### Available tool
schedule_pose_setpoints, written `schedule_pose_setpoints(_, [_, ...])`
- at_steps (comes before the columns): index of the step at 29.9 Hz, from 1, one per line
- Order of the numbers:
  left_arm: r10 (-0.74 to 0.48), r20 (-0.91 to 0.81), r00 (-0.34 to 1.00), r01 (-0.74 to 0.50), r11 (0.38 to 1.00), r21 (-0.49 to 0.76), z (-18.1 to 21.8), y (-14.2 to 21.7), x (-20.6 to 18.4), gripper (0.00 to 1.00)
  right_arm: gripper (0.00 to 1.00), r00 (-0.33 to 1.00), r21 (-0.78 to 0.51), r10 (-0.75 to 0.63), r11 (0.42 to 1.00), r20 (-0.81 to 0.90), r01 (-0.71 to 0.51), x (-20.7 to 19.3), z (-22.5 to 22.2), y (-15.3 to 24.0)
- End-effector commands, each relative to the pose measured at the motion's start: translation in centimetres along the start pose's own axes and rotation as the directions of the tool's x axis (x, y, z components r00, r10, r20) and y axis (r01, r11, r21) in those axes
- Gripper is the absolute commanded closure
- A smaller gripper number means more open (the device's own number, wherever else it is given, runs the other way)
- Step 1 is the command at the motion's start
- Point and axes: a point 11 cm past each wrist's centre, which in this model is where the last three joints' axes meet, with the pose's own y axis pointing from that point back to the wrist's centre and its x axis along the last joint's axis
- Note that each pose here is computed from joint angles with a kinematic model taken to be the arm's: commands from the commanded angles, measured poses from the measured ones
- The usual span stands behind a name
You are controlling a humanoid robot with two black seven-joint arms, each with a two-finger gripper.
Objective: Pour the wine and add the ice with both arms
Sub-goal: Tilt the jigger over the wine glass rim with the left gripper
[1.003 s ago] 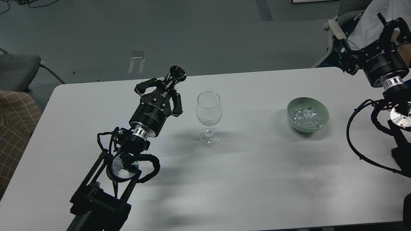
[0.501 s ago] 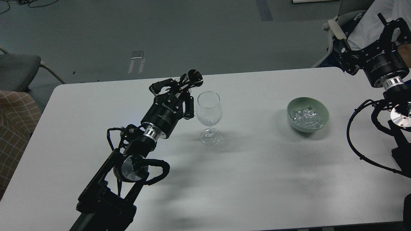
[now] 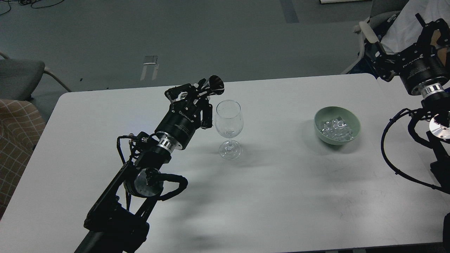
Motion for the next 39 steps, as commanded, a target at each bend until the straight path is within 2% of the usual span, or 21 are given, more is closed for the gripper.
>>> schedule_pose_setpoints(1, [-0.004,0.025,1.000,0.004,1.000,0.003,0.0,-0.1,0.0,1.00,0.00,1.000,0.001,0.001,1.000,-0.001,-0.001,0.0,-0.1,0.0])
schedule_pose_setpoints(5, [-0.008,0.122,0.992,0.007,1.000,0.016,-0.1,-0.2,0.1,1.00,0.00,1.000,0.006,0.003,1.000,0.000,-0.003,0.2,-0.3,0.1])
schedule_pose_setpoints(23, [-0.009,0.162,0.987,0.006,1.000,0.019,0.4,-0.1,0.5,1.00,0.00,1.000,0.008,0.004,1.000,-0.004,-0.004,0.2,-0.5,0.1])
schedule_pose_setpoints(39, [-0.014,0.275,0.961,0.009,1.000,0.021,1.9,-0.3,1.2,1.00,0.00,1.000,0.019,0.004,1.000,0.000,-0.004,0.3,-0.7,0.1])
